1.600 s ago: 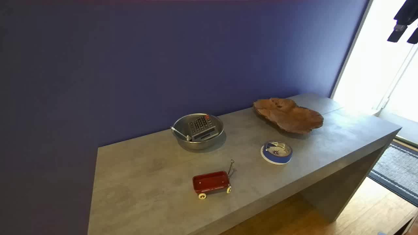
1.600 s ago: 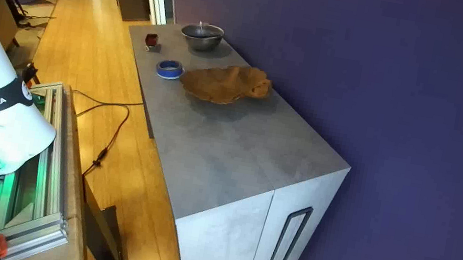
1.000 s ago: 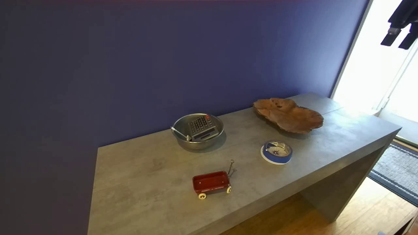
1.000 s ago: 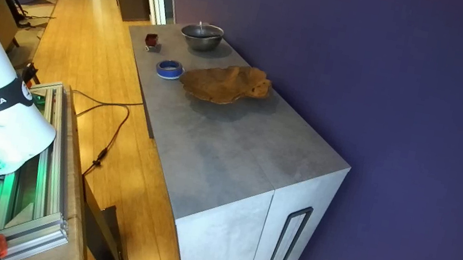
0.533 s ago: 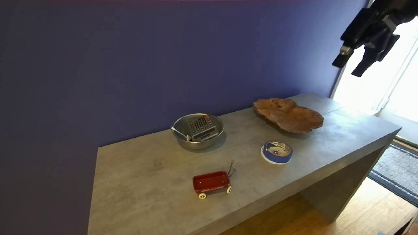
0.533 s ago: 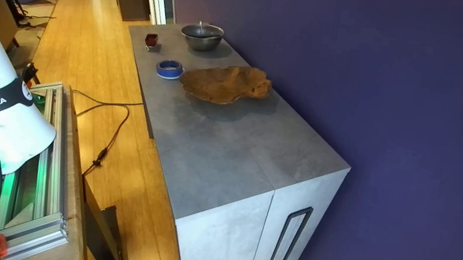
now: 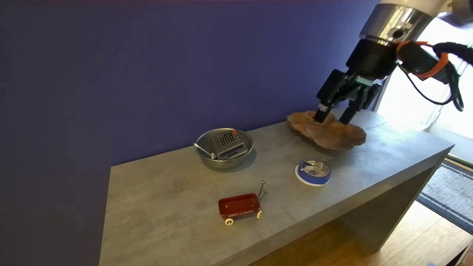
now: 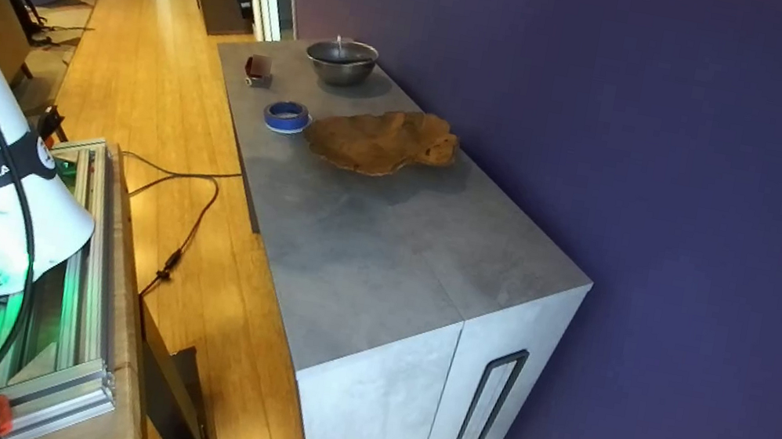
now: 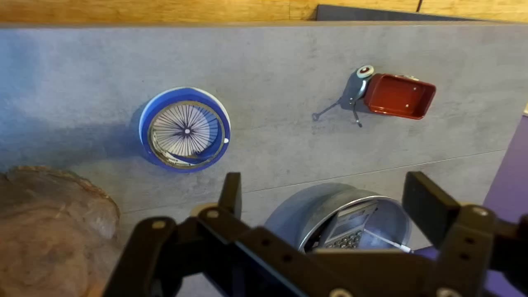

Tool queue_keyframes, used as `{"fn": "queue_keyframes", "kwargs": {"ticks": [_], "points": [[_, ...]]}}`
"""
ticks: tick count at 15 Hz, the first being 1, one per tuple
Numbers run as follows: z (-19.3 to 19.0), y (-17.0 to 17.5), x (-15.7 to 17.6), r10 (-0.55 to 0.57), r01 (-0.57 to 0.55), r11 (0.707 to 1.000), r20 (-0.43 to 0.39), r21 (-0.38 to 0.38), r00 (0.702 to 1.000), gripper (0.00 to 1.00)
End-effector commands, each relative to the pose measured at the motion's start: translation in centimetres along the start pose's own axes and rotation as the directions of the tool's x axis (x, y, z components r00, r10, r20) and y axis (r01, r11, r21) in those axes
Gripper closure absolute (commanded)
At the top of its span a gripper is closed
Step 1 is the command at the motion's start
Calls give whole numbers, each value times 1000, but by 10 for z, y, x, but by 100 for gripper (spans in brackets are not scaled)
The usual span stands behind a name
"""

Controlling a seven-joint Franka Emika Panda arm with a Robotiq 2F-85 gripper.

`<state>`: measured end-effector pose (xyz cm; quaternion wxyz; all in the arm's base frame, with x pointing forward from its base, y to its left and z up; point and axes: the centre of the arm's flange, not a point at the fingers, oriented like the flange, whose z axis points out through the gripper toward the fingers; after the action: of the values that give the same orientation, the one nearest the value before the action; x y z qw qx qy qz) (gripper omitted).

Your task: Pick up the metallic dishpan and move it to the right of the wooden bowl

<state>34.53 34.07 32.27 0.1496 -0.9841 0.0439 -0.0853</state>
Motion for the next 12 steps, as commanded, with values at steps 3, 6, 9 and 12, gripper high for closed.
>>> {"fn": "queue_keyframes", "kwargs": {"ticks": [3,6,9,12], "points": [[72,-45,63,-103,105,991,28,-86,994,0],[50,-18,52,-105,107,992,35,-73,994,0],[68,-33,60,-102,106,993,69,-55,992,0],[69,-34,61,-102,105,993,71,-54,992,0]]}}
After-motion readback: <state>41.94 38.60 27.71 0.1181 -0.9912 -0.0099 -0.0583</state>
